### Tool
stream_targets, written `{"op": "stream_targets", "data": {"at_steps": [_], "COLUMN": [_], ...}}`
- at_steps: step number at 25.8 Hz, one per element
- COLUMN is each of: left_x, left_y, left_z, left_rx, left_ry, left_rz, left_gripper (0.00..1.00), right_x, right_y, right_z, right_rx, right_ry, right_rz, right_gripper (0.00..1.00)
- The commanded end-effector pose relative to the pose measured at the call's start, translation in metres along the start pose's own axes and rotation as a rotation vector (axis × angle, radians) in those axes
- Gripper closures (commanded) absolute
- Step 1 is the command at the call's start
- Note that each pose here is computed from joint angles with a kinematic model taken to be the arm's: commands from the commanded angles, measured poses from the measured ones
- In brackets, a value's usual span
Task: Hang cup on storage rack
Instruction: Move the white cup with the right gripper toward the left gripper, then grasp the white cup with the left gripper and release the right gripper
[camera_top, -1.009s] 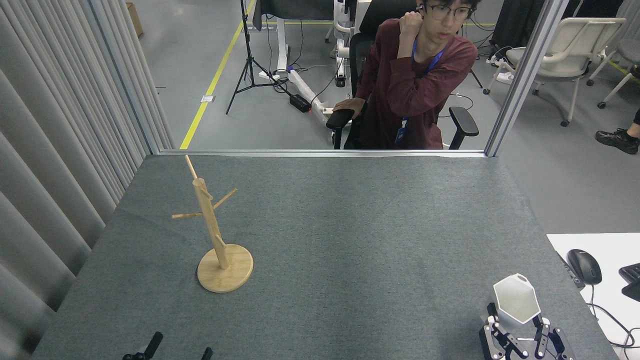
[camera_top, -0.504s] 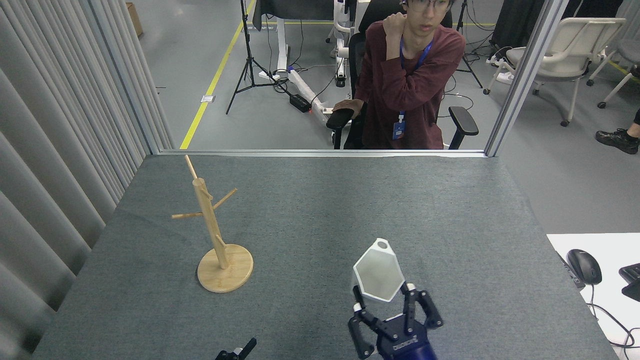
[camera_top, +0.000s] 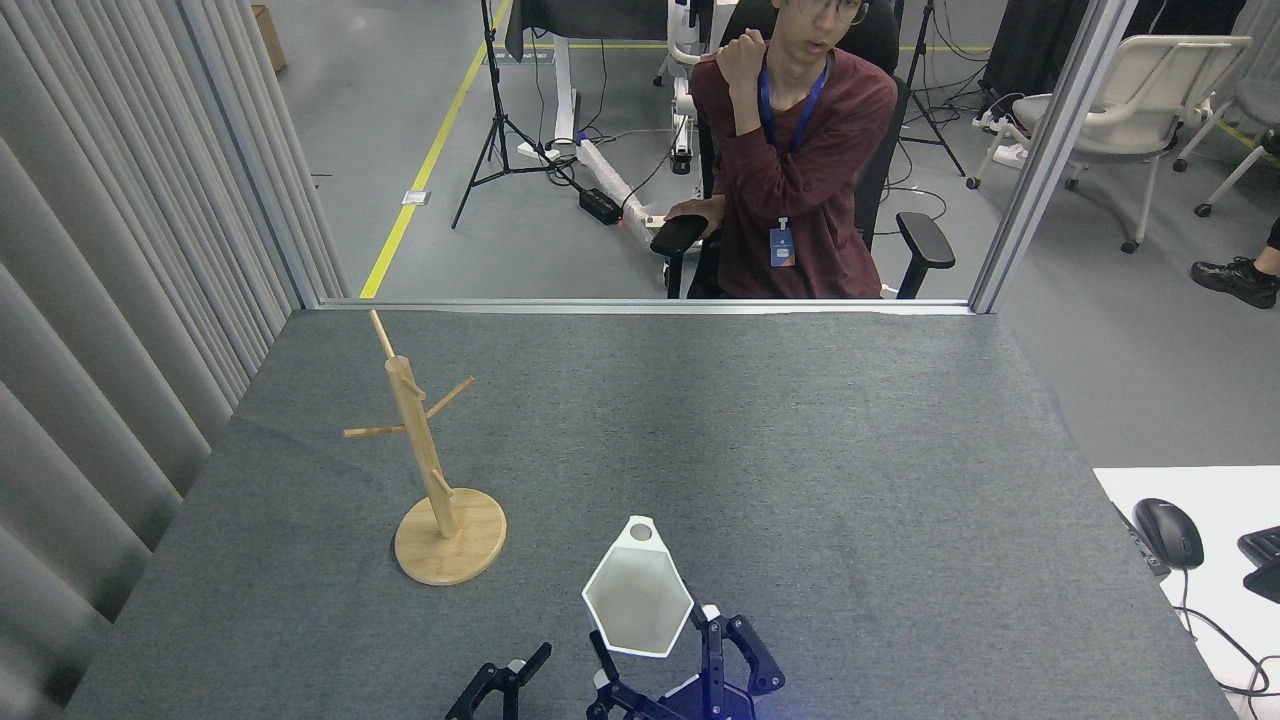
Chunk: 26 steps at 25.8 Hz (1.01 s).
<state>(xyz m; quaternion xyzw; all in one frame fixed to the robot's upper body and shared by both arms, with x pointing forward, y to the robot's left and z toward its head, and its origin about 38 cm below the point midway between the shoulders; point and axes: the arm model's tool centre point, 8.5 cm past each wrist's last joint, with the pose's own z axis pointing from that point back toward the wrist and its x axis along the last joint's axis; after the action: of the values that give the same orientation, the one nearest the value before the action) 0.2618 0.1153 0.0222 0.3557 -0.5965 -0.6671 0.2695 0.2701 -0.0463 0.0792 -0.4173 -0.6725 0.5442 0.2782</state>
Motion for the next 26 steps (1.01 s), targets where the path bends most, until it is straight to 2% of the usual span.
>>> {"op": "stream_targets", "data": {"at_steps": [1, 9, 21, 22, 24, 26], "left_x": [0.002, -0.006, -0.013, -0.012, -0.012, -0.012], "left_y": [0.005, 0.015, 0.021, 0.022, 0.022, 0.023], "left_z": [-0.007, -0.018, -0.025, -0.026, -0.026, -0.026], "left_rx": [0.009, 0.044, 0.063, 0.065, 0.067, 0.070], "left_ry": [-0.008, 0.017, 0.027, 0.026, 0.023, 0.019], "left_rz": [0.000, -0.002, -0.009, -0.009, -0.009, -0.010], "left_gripper": [0.01, 0.01, 0.01, 0.03, 0.20, 0.45], "right_x": [0.006, 0.016, 0.036, 0.036, 0.036, 0.035], "right_y": [0.001, 0.001, 0.003, 0.002, 0.003, 0.003], "right_z": [0.000, 0.000, 0.008, 0.008, 0.009, 0.009], "right_rx": [0.002, 0.003, 0.011, 0.008, 0.008, 0.008], "right_ry": [-0.010, -0.032, -0.064, -0.064, -0.066, -0.063], "right_rz": [-0.003, -0.012, -0.018, -0.017, -0.015, -0.014], "right_gripper": [0.57, 0.57, 0.57, 0.57, 0.57, 0.57]}}
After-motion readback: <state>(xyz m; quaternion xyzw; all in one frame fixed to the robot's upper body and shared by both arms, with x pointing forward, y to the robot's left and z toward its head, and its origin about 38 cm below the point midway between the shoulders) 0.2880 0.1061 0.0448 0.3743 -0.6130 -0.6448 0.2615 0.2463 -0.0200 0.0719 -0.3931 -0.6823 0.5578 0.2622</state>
